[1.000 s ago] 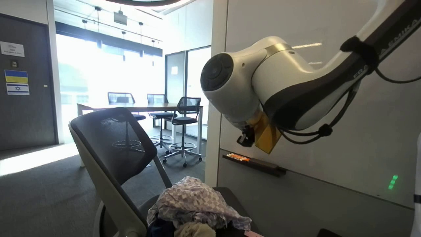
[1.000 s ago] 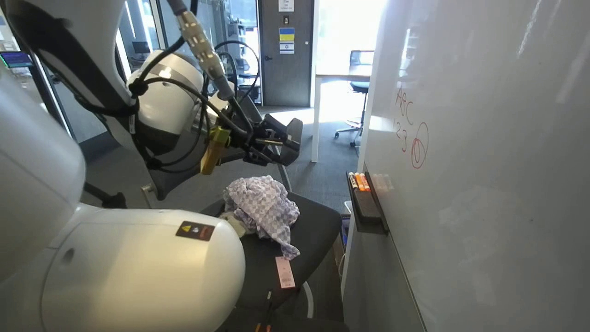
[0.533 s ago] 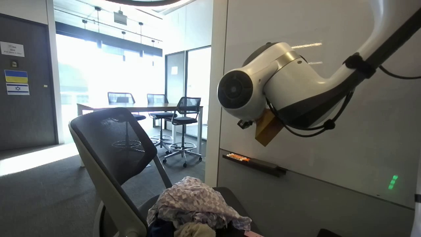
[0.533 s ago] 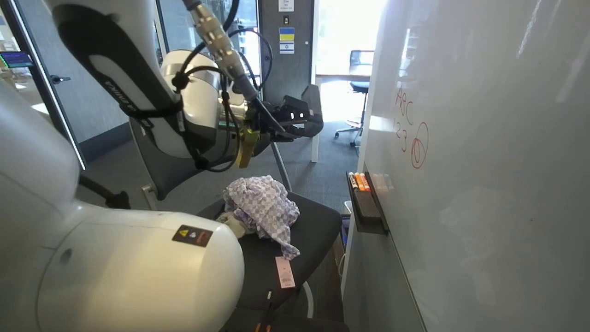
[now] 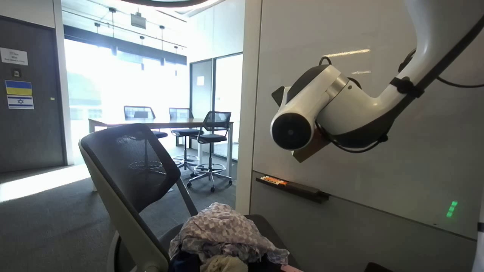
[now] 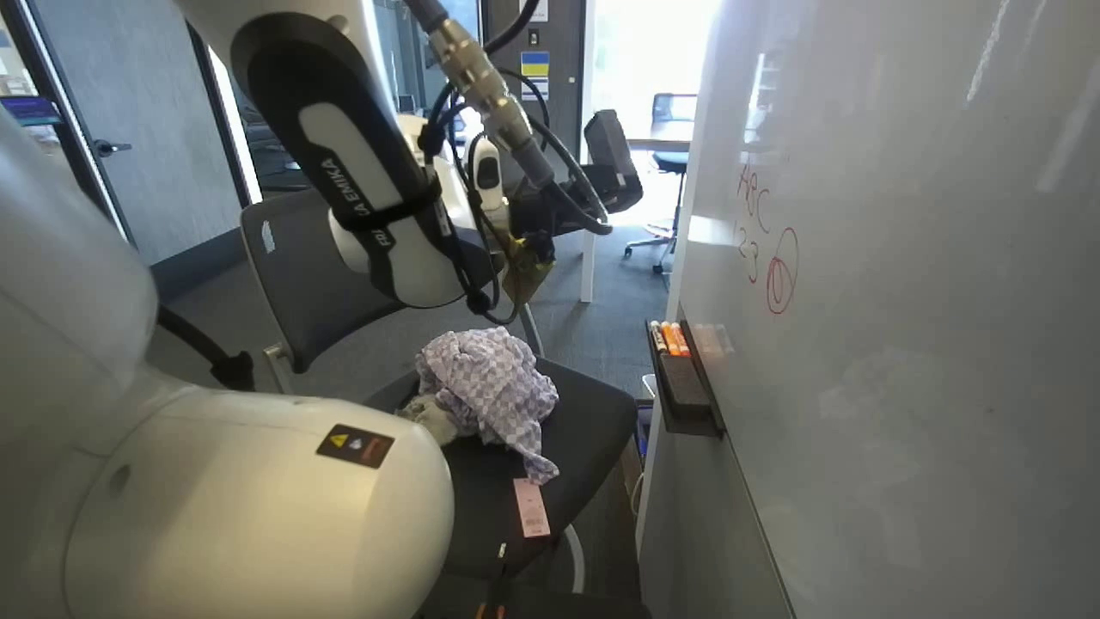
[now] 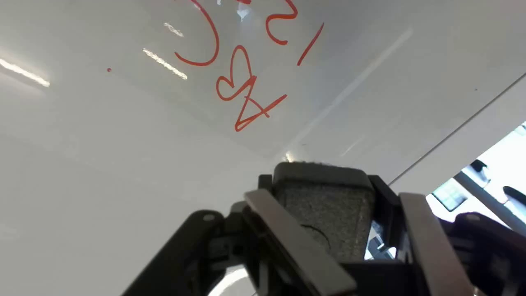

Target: Pick the marker eraser and erase the words on the whiteboard

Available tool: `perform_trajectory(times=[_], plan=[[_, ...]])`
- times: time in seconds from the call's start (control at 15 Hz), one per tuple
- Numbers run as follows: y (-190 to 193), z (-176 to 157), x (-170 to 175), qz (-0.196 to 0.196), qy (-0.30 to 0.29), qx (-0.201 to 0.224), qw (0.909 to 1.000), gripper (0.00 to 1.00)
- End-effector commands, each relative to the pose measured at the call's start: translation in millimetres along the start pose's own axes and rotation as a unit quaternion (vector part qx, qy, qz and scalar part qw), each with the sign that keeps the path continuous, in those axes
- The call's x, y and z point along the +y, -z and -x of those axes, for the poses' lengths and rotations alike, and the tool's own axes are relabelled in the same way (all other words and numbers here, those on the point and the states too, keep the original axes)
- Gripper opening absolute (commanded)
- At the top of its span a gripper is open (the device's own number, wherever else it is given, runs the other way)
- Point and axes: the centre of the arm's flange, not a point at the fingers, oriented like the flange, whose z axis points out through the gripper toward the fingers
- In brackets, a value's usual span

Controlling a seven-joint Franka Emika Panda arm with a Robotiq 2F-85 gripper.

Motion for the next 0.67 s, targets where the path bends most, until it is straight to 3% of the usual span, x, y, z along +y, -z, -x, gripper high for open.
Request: perform_trajectory(times=[0.0, 0.33, 0.6], plan=[[-22.6, 19.2, 5.2, 0.035, -0.037, 0.028, 0.9983, 0.33], [-53.8, 39.1, 2.0, 0.076, -0.061, 0.009, 0.9952, 0.33], [-74.7, 43.5, -6.2, 0.085, -0.085, -0.012, 0.9926, 0.33]])
